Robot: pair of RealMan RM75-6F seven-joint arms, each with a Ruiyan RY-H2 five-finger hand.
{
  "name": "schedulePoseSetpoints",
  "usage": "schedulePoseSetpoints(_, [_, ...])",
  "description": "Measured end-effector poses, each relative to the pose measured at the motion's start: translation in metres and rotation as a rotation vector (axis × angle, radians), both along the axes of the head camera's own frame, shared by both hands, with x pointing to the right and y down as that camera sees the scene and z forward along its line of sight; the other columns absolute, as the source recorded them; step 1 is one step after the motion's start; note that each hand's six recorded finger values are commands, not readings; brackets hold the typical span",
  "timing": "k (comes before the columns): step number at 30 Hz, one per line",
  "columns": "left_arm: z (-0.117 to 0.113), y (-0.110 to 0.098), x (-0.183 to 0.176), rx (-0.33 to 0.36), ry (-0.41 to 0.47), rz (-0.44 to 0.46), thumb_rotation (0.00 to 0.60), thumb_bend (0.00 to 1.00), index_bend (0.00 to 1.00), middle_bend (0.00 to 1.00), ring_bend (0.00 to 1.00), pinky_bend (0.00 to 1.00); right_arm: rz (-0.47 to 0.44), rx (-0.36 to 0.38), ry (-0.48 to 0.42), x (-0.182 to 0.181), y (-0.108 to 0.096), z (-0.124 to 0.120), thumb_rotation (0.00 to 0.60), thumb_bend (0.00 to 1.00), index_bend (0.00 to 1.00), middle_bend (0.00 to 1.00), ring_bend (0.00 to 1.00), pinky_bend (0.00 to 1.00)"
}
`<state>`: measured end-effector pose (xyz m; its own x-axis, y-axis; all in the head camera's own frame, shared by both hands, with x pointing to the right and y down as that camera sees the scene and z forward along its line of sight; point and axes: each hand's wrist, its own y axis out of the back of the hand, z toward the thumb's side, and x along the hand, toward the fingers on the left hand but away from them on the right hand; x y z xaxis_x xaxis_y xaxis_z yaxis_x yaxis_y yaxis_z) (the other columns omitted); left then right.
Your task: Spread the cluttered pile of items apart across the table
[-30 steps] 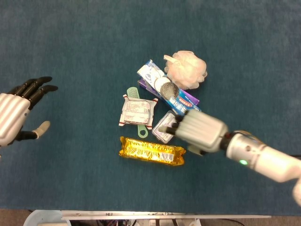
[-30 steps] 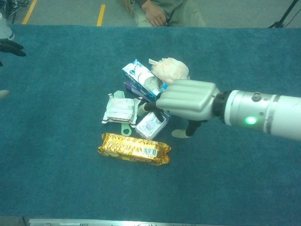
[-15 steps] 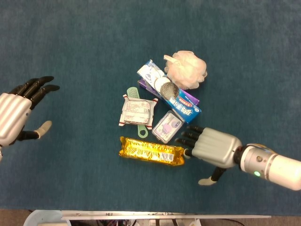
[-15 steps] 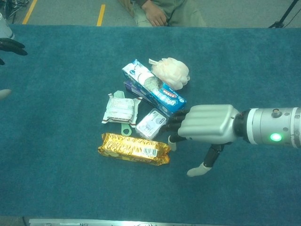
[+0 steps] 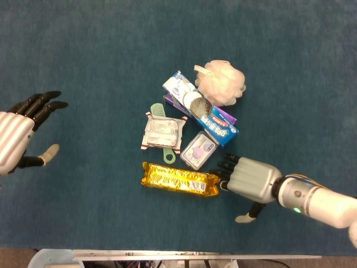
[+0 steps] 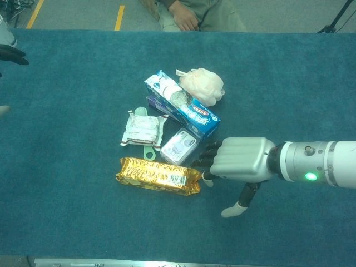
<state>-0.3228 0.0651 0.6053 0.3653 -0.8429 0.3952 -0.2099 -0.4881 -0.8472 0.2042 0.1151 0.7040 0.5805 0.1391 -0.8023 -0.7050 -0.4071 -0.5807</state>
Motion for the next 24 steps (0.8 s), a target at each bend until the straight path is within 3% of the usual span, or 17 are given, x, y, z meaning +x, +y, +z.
schedulePoseSetpoints(8, [-0.002, -0.001, 0.002, 0.001, 0.003, 0.003, 0.6, 0.32, 0.15, 0.1, 0.11, 0.24, 0.008, 0.055, -0.015, -0.02, 0.001, 0.012, 0.1, 0.2, 0.29, 0.0, 0.0, 0.0])
schedulePoseSetpoints(24, [-0.004, -0.001, 0.002, 0.005, 0.005, 0.004, 0.6, 0.32, 0.15, 0.1, 0.11, 0.24, 0.062, 0.144, -0.128, -0.067, -0.003, 0.015, 0.096, 0.18, 0.28, 0.0, 0.0, 0.0])
